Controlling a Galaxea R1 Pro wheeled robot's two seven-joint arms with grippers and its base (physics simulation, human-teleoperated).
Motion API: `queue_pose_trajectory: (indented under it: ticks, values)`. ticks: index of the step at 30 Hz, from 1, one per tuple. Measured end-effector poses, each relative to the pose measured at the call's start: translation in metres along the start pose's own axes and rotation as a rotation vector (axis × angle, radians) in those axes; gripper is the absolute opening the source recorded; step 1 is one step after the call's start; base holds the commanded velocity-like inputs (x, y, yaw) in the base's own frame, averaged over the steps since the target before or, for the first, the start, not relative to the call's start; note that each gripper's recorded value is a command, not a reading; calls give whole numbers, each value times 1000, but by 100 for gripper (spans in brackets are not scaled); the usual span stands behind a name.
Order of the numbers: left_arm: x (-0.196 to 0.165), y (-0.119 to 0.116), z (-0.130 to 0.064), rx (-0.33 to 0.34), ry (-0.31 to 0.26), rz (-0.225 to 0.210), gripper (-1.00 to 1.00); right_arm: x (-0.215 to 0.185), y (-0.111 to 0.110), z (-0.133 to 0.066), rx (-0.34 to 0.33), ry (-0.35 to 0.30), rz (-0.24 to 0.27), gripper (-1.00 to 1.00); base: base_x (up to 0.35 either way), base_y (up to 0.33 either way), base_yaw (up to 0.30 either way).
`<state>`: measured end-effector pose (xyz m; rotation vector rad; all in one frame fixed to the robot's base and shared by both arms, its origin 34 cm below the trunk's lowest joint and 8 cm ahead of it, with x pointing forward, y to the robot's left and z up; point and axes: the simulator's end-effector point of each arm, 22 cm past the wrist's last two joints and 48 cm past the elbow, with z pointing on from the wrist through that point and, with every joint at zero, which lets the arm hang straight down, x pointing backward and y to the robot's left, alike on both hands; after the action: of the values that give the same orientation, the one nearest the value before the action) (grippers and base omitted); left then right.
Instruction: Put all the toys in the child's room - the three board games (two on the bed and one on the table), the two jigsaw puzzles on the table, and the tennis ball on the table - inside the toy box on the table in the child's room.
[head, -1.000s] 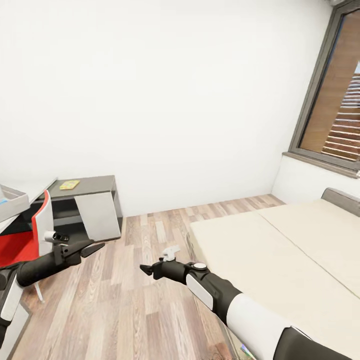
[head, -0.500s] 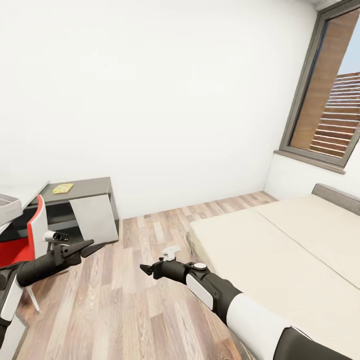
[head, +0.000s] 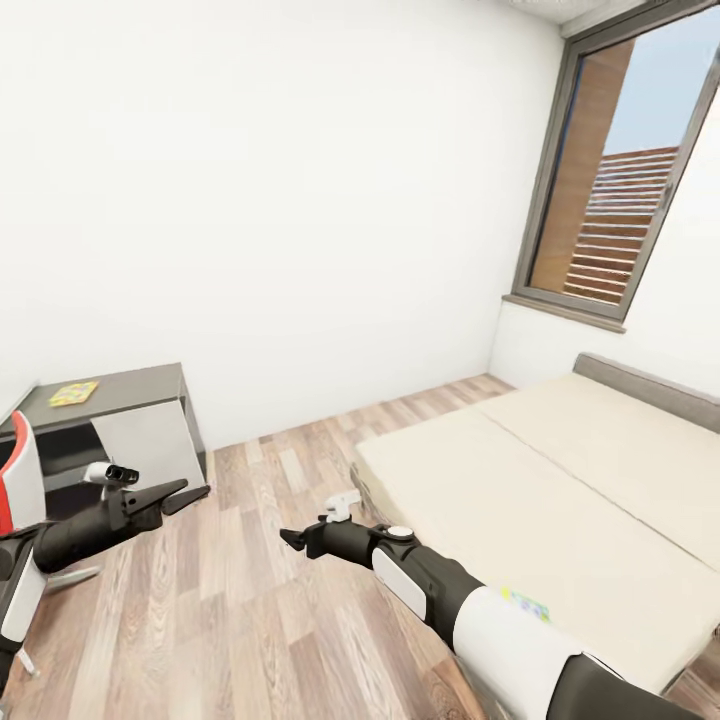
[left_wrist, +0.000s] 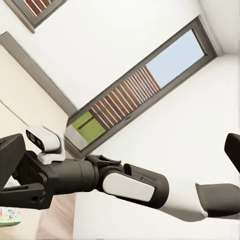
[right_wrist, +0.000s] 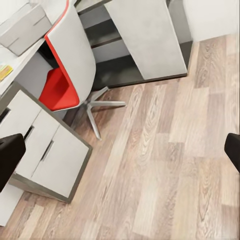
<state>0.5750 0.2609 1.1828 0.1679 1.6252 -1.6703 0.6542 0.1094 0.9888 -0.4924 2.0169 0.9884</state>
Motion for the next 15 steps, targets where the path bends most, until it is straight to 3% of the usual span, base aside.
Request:
queue_pose_trajectory:
  ticks: [15]
  values:
    - [0, 0, 0, 0, 0, 1, 100, 0, 0, 0, -1, 1, 0, 100, 0, 31, -278]
